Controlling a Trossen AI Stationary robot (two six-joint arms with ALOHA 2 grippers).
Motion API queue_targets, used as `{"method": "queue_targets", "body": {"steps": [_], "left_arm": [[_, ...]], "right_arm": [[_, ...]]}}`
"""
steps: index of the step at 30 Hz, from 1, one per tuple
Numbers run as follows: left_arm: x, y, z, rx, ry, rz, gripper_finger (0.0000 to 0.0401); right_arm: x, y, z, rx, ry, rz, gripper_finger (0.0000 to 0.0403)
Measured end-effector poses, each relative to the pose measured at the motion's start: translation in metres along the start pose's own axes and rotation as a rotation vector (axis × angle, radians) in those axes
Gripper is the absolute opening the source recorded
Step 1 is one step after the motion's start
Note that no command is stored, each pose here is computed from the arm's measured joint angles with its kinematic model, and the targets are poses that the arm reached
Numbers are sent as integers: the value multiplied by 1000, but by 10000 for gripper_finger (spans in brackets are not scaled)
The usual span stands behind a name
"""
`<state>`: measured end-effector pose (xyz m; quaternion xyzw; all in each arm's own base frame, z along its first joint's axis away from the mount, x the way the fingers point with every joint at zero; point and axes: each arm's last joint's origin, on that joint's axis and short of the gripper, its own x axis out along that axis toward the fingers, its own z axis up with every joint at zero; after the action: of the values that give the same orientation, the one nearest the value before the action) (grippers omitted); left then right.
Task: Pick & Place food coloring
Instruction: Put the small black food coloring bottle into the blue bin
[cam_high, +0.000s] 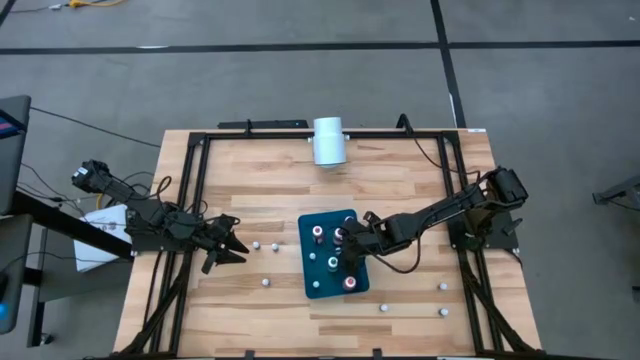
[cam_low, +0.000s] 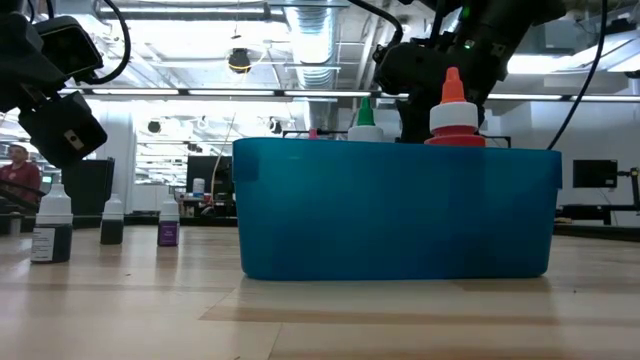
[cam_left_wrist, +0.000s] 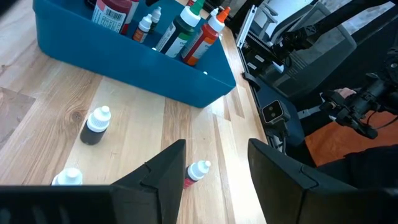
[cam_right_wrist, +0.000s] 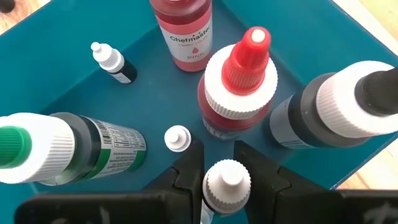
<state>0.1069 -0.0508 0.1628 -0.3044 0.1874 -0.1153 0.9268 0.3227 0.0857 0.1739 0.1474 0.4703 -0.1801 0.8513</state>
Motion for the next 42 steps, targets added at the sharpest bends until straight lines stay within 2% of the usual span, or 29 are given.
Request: {"method": "queue_targets", "body": {"steps": [35,38,42], "left_arm": [[0,0,0,0,0,0,165],[0,0,0,-1,0,0,165],[0,0,0,0,0,0,165]], "right_arm": [[0,1,0,1,0,10,79],[0,1,0,6,0,10,92],[0,1,0,6,0,11,132]]}}
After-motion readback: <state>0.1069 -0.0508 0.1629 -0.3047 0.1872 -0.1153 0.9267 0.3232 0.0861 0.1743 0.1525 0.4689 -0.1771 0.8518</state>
